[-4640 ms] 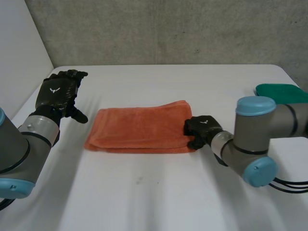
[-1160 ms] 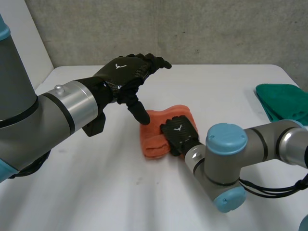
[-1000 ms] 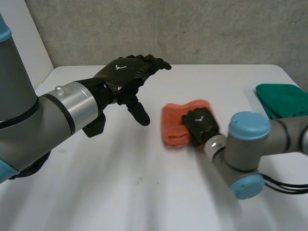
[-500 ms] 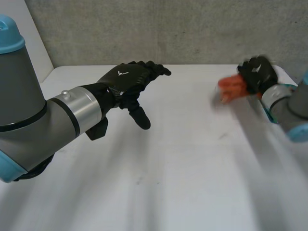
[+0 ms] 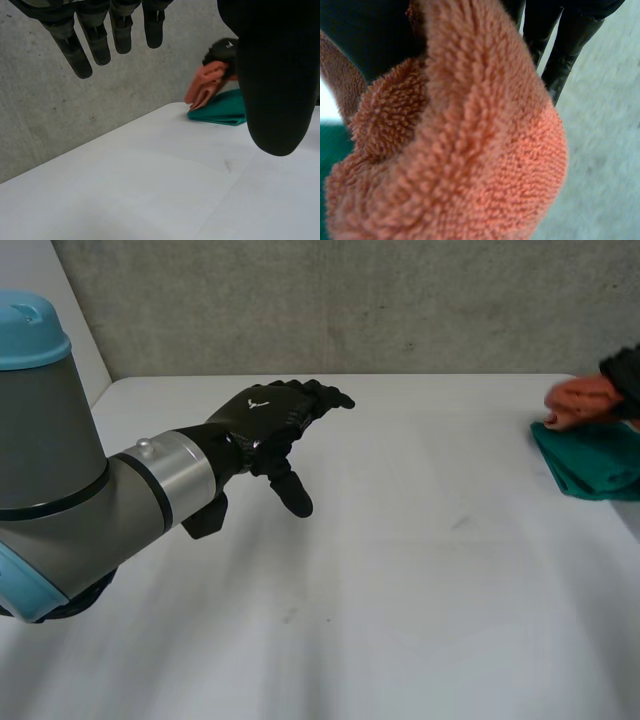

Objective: Fold the laundry.

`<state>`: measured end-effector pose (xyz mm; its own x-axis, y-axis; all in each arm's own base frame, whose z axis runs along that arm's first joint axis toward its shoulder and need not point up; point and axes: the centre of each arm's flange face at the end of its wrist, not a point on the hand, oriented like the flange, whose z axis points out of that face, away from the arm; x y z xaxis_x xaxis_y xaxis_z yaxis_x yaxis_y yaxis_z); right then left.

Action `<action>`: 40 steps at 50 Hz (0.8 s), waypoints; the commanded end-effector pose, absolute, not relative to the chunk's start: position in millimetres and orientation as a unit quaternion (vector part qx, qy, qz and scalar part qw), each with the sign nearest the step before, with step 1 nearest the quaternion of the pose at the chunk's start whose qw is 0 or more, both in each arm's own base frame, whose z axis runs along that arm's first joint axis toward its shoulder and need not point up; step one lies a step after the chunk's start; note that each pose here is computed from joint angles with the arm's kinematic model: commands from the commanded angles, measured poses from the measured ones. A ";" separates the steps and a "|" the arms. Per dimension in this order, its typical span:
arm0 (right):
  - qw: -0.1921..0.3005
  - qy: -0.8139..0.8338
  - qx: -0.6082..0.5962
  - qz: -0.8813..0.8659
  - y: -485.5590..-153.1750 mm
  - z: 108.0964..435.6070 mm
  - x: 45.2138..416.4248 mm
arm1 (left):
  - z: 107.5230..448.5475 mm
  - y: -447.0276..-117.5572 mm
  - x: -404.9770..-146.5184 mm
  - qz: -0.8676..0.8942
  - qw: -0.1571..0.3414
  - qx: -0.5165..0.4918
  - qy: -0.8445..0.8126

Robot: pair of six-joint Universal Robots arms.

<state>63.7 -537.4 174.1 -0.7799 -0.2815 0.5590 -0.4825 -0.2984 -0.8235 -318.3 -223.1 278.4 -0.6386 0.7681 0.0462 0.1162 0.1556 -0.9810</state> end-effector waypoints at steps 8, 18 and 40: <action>0.076 -0.634 0.327 0.696 -524.4 131.7 3.0 | 275.9 -224.0 -319.1 0.567 0.287 -0.314 -0.705; 0.068 -0.659 0.315 0.680 -512.5 151.5 7.9 | 274.7 -225.6 -318.7 0.565 0.290 -0.308 -0.709; 0.121 -0.587 0.183 0.780 -435.7 345.4 144.2 | 321.0 -232.9 -295.3 0.631 0.272 -0.252 -0.681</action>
